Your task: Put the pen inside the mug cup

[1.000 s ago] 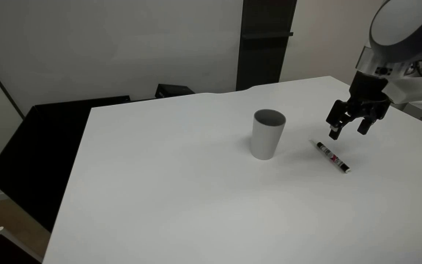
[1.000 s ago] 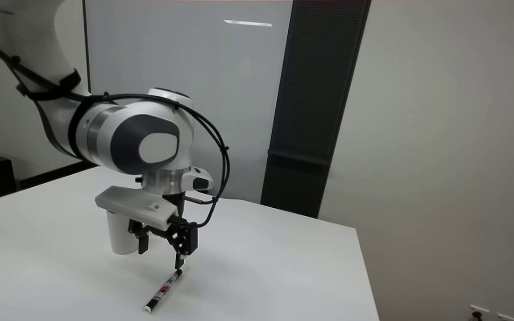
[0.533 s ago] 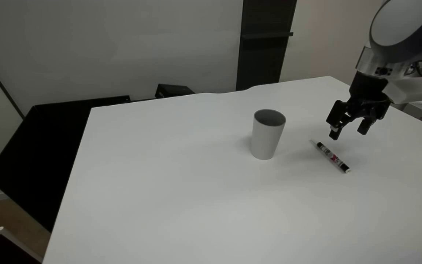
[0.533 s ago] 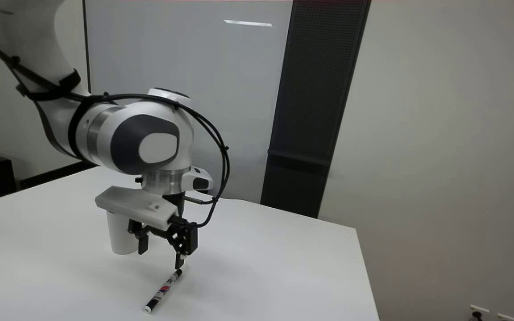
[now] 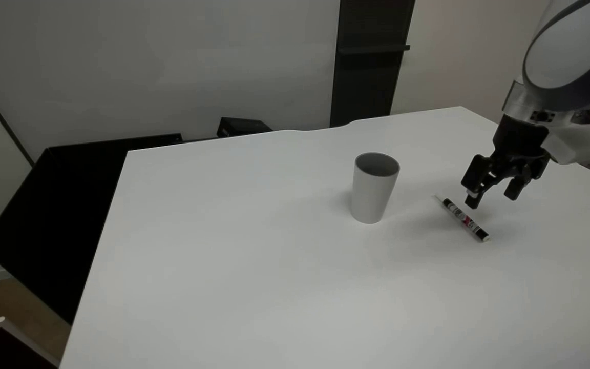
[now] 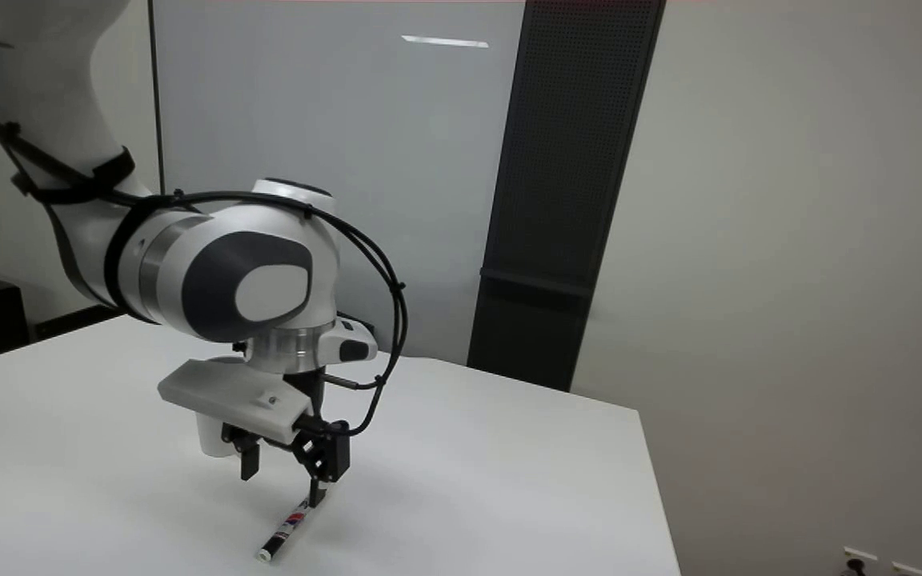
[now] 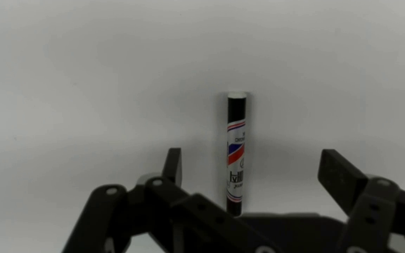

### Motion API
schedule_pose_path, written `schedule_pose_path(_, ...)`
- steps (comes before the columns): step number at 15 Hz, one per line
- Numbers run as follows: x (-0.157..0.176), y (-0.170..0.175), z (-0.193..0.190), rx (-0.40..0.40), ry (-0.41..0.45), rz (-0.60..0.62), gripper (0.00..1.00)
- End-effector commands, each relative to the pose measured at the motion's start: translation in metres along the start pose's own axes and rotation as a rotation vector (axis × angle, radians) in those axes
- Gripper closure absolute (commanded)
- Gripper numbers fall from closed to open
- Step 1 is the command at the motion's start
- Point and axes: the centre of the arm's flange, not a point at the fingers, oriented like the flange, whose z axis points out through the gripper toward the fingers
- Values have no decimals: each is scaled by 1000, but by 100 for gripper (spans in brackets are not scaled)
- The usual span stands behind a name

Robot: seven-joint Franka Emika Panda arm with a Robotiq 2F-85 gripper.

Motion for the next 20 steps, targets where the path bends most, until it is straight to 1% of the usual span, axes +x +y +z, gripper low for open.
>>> schedule_pose_path(1, -15, 7, 14, 0, 30, 24, 0)
schedule_pose_path(7, -22, 13, 39, -3, 69, 25, 0)
schedule_pose_path(10, -20, 13, 49, 18, 91, 22, 0)
schedule_pose_path(17, -10, 4, 65, 39, 99, -14, 0)
schedule_pose_path(18, -9, 4, 66, 33, 103, -16, 25)
schedule_pose_path(19, -7, 4, 67, 31, 102, -23, 25)
schedule_pose_path(20, -6, 4, 67, 27, 103, -22, 31)
